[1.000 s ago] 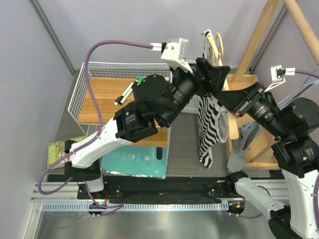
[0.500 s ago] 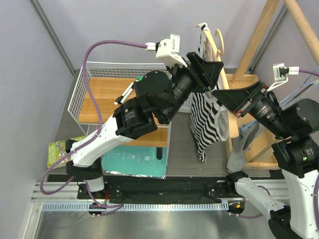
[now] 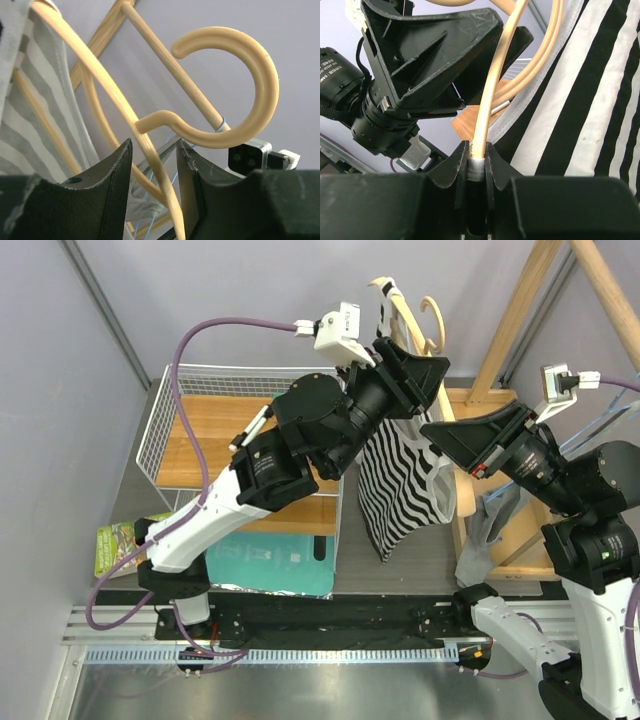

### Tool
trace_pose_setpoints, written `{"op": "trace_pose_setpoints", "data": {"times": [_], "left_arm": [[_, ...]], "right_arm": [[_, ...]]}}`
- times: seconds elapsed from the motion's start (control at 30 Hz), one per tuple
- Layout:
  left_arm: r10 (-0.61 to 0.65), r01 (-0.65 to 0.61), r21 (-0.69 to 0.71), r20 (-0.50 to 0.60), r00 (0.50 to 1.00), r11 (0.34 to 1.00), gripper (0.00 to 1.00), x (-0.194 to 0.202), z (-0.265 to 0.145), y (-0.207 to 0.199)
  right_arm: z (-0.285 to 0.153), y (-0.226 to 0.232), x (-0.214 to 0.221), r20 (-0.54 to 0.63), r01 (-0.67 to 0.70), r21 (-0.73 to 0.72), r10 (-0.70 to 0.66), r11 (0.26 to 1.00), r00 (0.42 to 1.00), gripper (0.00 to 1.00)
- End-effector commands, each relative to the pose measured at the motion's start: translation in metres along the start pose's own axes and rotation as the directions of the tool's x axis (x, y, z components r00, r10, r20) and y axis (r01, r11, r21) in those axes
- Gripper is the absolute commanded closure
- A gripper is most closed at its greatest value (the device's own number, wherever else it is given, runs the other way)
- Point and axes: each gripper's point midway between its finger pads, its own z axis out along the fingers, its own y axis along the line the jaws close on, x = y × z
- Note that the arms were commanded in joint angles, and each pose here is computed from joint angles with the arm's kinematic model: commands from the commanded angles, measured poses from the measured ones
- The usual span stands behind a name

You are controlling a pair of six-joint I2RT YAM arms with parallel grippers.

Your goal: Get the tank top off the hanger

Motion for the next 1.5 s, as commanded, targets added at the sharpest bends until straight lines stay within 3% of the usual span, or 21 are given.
{"op": "trace_pose_setpoints", "data": {"times": [0.0, 0.13, 0.27, 0.37, 0.57, 0.67, 0.8, 1.13, 1.47], "left_arm": [[-0.062, 0.062, 0.051, 0.002, 0.998, 0.997, 0.59, -0.004, 0.008, -0.01], [-0.078, 0.079, 0.051, -0.004, 0.997, 0.996, 0.64, -0.005, 0.012, -0.001], [-0.105, 0.106, 0.083, -0.016, 0.994, 0.991, 0.86, -0.007, 0.015, -0.004], [-0.119, 0.121, 0.096, -0.019, 0.993, 0.988, 1.0, -0.005, 0.017, -0.007], [-0.155, 0.159, 0.102, -0.048, 0.987, 0.982, 1.0, 0.004, 0.024, -0.005], [-0.192, 0.199, 0.11, -0.066, 0.979, 0.974, 1.0, 0.002, 0.025, -0.005], [-0.225, 0.237, 0.107, -0.115, 0.968, 0.966, 1.0, -0.005, 0.024, 0.001], [-0.204, 0.225, 0.131, -0.158, 0.966, 0.965, 1.0, -0.012, 0.012, 0.002], [-0.216, 0.253, 0.168, -0.212, 0.953, 0.953, 1.0, -0.019, 0.003, 0.001]], "right_arm": [[0.001, 0.022, -0.006, 0.022, 0.048, -0.12, -0.046, 0.992, 0.999, 0.99], [0.0, 0.022, -0.005, 0.016, 0.047, -0.12, -0.046, 0.992, 0.999, 0.99], [0.0, 0.015, -0.006, 0.023, 0.056, -0.079, -0.054, 0.995, 0.998, 0.98], [0.0, 0.007, -0.005, 0.024, 0.057, -0.037, -0.056, 0.998, 0.998, 0.91], [-0.006, 0.005, -0.012, 0.054, 0.059, 0.02, -0.06, 0.998, 0.997, 0.83], [-0.009, 0.0, -0.017, 0.077, 0.049, 0.07, -0.054, 0.996, 0.996, 0.71], [-0.013, -0.012, -0.009, 0.053, 0.039, 0.126, -0.046, 0.991, 0.998, 0.63], [-0.028, -0.025, -0.006, 0.013, 0.161, 0.222, -0.168, 0.962, 0.986, 0.35], [-0.051, -0.02, -0.011, -0.049, 0.341, 0.27, -0.341, 0.901, 0.939, 0.24]]}}
